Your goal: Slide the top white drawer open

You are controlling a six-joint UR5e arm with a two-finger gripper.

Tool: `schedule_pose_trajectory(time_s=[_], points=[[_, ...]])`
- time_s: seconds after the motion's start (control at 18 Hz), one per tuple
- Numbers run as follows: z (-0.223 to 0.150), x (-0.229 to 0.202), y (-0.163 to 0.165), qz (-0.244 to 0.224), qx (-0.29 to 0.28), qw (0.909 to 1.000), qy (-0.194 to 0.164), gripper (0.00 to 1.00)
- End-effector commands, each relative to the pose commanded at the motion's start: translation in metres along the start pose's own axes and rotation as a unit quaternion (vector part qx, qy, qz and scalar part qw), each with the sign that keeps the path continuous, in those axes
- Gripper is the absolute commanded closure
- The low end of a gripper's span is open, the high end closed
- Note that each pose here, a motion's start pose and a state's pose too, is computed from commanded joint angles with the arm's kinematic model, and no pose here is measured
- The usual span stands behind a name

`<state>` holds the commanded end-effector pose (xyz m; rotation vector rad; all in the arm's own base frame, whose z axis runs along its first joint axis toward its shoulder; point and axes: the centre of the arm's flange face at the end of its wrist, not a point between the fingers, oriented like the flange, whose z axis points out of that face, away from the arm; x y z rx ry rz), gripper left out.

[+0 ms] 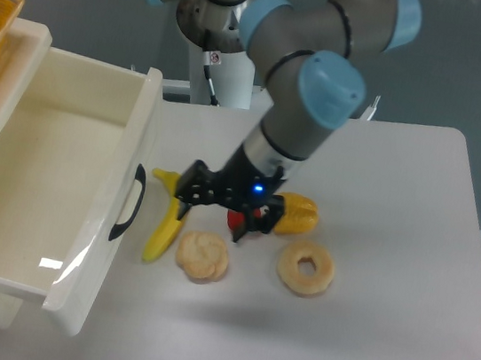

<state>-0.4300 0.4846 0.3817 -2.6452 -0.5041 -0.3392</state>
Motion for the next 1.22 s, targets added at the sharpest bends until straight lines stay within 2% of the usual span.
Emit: schedule_pose_trajectory(time_s=[0.17, 0.33, 0.44, 0.67, 0.72, 0.94, 1.11, 1.22], points=[[0.008, -0.03, 0.005, 0.042, -0.013, 0.9983, -0.038, 0.0], [0.023, -0.052, 0.006, 0.132, -0.044, 0.9876, -0.072, 0.0], [0.026, -0.061, 0.011, 0.205, -0.08, 0.9711, -0.092, 0.0], [0.036, -0.081, 0.019, 0.322, -0.126, 0.9336, -0.093, 0.0], [0.036, -0.088, 0.022, 0.339, -0.136, 0.9262, -0.095, 0.0], [0.05, -0.12, 0.022, 0.375, -0.153, 0.9105, -0.084, 0.0], [0.052, -0.131, 0.025, 0.415, -0.202, 0.8817, -0.097, 0.0], [0.055, -0.137, 0.024, 0.426, -0.207, 0.8758, -0.095, 0.0]])
